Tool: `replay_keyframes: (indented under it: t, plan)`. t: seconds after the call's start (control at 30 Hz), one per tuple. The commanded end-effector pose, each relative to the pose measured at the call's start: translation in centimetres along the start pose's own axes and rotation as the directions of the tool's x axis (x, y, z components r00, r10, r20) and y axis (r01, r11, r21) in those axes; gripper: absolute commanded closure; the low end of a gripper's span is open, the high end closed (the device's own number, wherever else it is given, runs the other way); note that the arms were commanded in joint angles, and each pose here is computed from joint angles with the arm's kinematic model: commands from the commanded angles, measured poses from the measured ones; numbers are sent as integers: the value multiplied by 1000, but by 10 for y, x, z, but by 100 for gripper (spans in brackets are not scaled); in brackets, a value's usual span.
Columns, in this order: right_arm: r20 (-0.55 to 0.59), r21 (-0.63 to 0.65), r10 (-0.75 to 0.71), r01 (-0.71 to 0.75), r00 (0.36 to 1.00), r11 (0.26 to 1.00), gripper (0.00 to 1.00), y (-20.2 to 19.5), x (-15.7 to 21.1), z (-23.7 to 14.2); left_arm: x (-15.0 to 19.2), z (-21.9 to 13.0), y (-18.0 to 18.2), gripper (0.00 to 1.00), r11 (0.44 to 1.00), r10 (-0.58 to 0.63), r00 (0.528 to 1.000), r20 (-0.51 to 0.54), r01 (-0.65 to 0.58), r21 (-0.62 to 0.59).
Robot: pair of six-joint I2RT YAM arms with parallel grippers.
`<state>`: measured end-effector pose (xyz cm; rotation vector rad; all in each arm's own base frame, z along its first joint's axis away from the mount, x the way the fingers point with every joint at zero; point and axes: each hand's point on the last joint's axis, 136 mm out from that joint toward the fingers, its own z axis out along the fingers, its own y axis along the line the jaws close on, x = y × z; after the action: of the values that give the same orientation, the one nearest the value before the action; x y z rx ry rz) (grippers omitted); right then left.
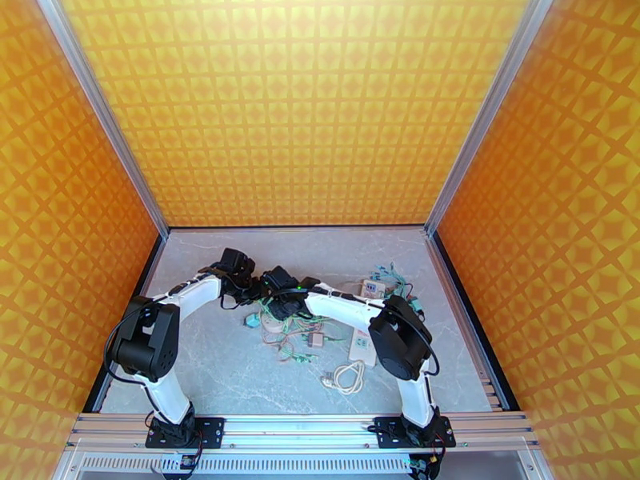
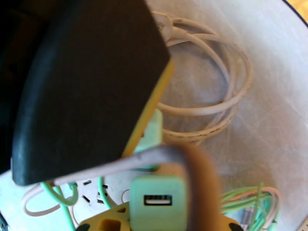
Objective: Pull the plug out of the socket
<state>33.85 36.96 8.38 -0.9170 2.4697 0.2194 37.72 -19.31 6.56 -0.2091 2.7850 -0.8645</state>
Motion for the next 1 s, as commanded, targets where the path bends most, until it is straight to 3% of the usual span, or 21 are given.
replay_keyframes:
  t: [0.0, 0.3, 0.67, 0.97]
  plan:
    - [146, -109, -123, 139, 982, 984, 92, 54, -35, -13, 110, 38, 89, 76, 939, -178, 931, -318, 64, -337]
    - [182, -124, -14, 37, 983, 992, 93, 15, -45, -19, 94, 21, 79, 76, 936, -143, 951, -274, 40, -349]
    - [325, -176, 54, 4, 944, 984, 95, 28, -72, -22, 13, -56, 28, 70, 953, -33, 998, -44, 18, -302]
    - [260, -194, 71, -20, 963, 981, 93, 31, -52, 0, 32, -41, 46, 64, 946, -63, 994, -92, 30, -321]
